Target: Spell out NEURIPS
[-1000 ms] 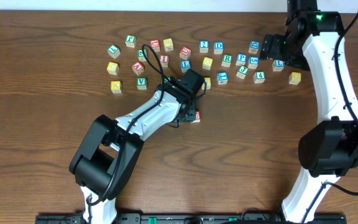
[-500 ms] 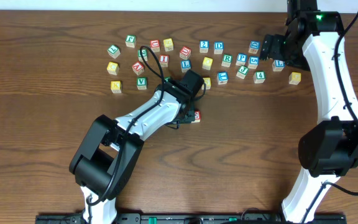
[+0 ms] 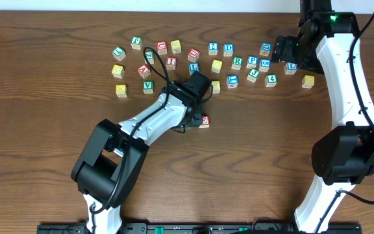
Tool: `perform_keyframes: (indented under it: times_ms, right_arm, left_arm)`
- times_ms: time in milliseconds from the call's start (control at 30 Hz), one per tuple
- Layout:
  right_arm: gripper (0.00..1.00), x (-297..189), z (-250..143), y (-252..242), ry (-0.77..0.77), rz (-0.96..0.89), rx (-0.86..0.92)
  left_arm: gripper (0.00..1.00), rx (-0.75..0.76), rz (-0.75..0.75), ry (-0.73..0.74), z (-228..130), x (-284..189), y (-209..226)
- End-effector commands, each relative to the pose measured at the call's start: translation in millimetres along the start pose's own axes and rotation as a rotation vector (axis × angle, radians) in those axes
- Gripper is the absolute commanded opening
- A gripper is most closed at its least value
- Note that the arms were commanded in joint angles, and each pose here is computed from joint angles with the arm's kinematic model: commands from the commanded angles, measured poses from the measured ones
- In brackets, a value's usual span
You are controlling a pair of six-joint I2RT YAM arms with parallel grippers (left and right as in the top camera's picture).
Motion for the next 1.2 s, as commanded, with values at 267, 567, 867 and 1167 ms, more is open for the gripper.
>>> perform_keyframes:
  times_ms: [267,567,867,1167]
  right_arm:
    - [0.99,-19,3,-3,-0.048,0.007,0.006]
    - [0.99,-19,3,-2,-0.048,0.007,0.006]
    - [0.99,-19,3,-2,-0.048,0.007,0.006]
    - [0.99,-19,3,-2,-0.048,0.007,0.006]
  left_arm:
    - [0.44,0.135,-0.076,-0.125,33,-56,-9]
    - [0.44,0.132,-0.18,-0.046,10,-71,-35]
    - [0.44,0.066,-0.143,0.005,-3,-51,-39]
    - [0.44,0.095,-0.138,0.013,-9,-36,-50]
Point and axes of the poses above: each gripper's point midway between its finger pads, its own x axis out along the fingers, its own y axis along the line the jaws close on, z = x × y, the point moved 9 cm from there along -x, back along the fingers, and after that the axes turned 4 degrees about -x, right-handed, at the moved point
